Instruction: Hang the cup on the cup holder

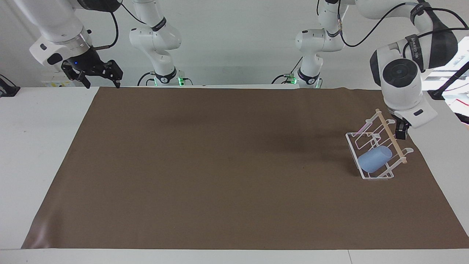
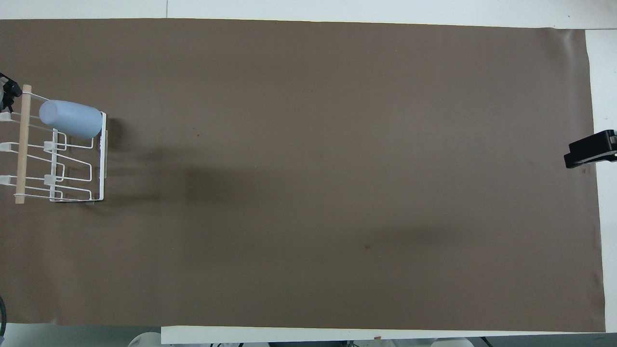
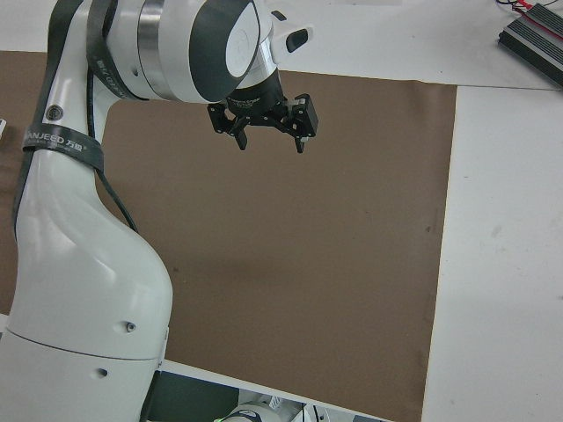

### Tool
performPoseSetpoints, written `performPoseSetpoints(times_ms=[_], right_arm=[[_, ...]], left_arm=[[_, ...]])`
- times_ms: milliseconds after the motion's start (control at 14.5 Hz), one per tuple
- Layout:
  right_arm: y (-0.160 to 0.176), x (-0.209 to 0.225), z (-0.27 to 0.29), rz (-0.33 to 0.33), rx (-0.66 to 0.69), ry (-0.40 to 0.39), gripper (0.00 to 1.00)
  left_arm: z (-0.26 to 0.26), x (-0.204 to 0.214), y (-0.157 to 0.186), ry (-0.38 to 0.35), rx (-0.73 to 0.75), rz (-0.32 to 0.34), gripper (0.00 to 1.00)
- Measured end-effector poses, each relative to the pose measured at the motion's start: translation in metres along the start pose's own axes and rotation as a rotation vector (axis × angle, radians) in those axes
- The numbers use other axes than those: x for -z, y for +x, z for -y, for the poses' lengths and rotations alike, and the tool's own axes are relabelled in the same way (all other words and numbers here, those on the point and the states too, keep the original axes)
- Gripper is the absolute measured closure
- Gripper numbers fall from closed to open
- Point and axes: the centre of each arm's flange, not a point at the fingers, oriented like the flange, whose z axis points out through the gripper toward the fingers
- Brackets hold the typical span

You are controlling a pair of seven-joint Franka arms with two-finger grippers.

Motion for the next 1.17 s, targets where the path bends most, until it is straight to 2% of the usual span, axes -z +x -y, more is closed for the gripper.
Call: performPoseSetpoints(times_ms=[276, 483, 621, 828, 966, 1172], right_arm=[[0.0, 0.0, 0.0, 0.0, 0.0, 0.0, 0.0], [0.0, 0.0, 0.0, 0.0, 0.0, 0.0, 0.0], [0.0, 0.0, 0.0, 0.0, 0.0, 0.0, 0.0], [0.0, 0.0, 0.0, 0.0, 0.0, 0.0, 0.0], [0.0, 0.0, 0.0, 0.0, 0.0, 0.0, 0.0], [0.0, 0.0, 0.0, 0.0, 0.0, 0.0, 0.0]], left_arm=[[0.031, 0.026, -0.013, -0.162, -0.251, 0.238, 0.0], [0.037, 0.048, -0.032, -0.314, -0.467, 0.343, 0.0], [0.034, 0.06, -0.041, -0.39, -0.628, 0.363, 0.0], [0.024, 0.082, -0.058, -0.455, -0.839, 0.318, 0.0], [0.016, 0.098, -0.067, -0.462, -0.894, 0.303, 0.0], [0.011, 0.115, -0.063, -0.472, -0.92, 0.288, 0.0]])
